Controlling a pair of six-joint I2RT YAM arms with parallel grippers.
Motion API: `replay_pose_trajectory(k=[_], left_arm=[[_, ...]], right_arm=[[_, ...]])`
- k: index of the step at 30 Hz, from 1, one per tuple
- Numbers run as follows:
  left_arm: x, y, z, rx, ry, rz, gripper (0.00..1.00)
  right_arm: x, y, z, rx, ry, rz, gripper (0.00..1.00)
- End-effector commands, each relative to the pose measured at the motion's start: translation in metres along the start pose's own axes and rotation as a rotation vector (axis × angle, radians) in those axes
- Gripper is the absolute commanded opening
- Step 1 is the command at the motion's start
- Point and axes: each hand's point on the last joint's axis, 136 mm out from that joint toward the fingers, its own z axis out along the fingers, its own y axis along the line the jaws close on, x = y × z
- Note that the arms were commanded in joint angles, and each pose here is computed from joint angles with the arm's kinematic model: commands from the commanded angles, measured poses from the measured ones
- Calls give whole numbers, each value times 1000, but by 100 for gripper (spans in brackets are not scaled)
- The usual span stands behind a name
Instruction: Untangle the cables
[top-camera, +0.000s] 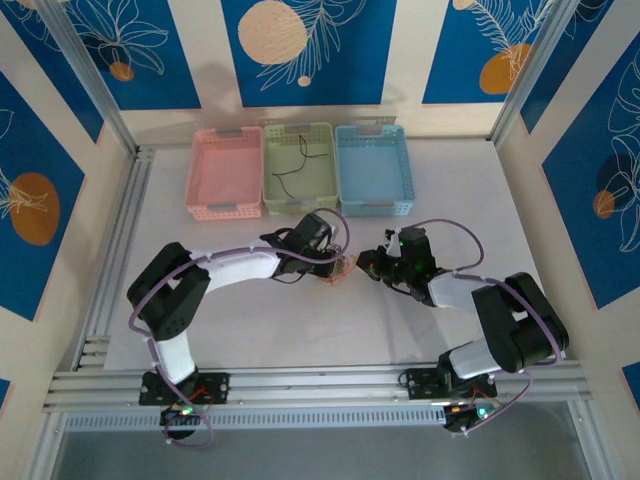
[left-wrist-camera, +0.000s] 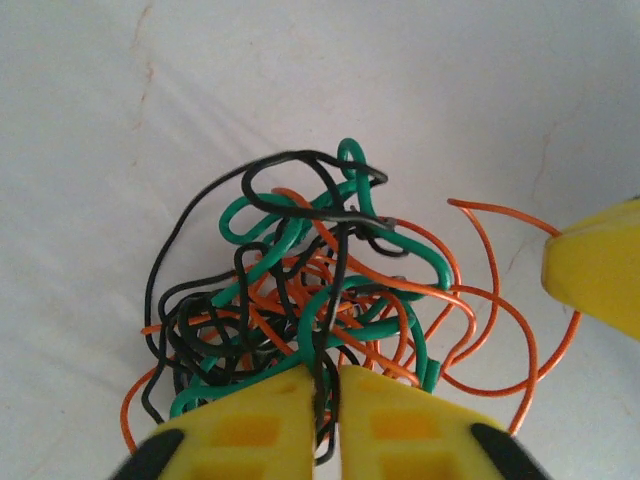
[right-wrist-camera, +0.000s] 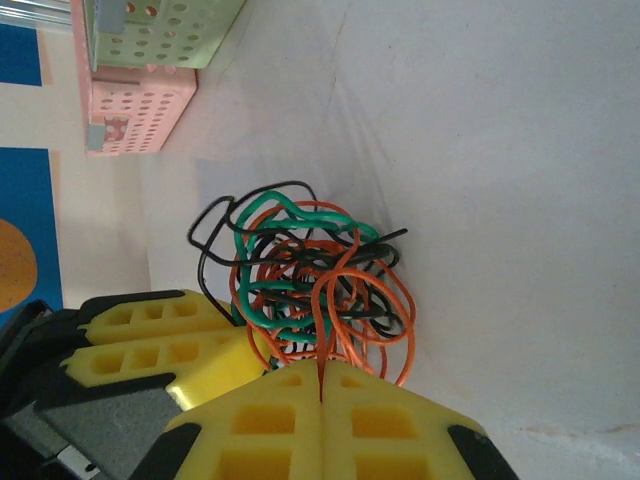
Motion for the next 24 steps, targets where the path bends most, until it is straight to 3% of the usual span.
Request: replay_pose_trajectory(k=[1,11,16,20,24], left_arm=[[2,5,-15,-14,-30,-16,1],[13,14,-91,90,-181,-178,0],[21,10,-127,241,-247,-288,0],[26,14,-152,257,-301,-318,0],[29,20,-170,252,-346,-340,0]], right_arm=[[0,0,-8,-11,-19,-19,0],[-5,-1,-55,-1,-94,-45,0],[-8,-7,-91,131,-206,-145,0],[-11,-9,-107,101,-278,-135,0],[-9,-7,-107,67,-268,-126,0]])
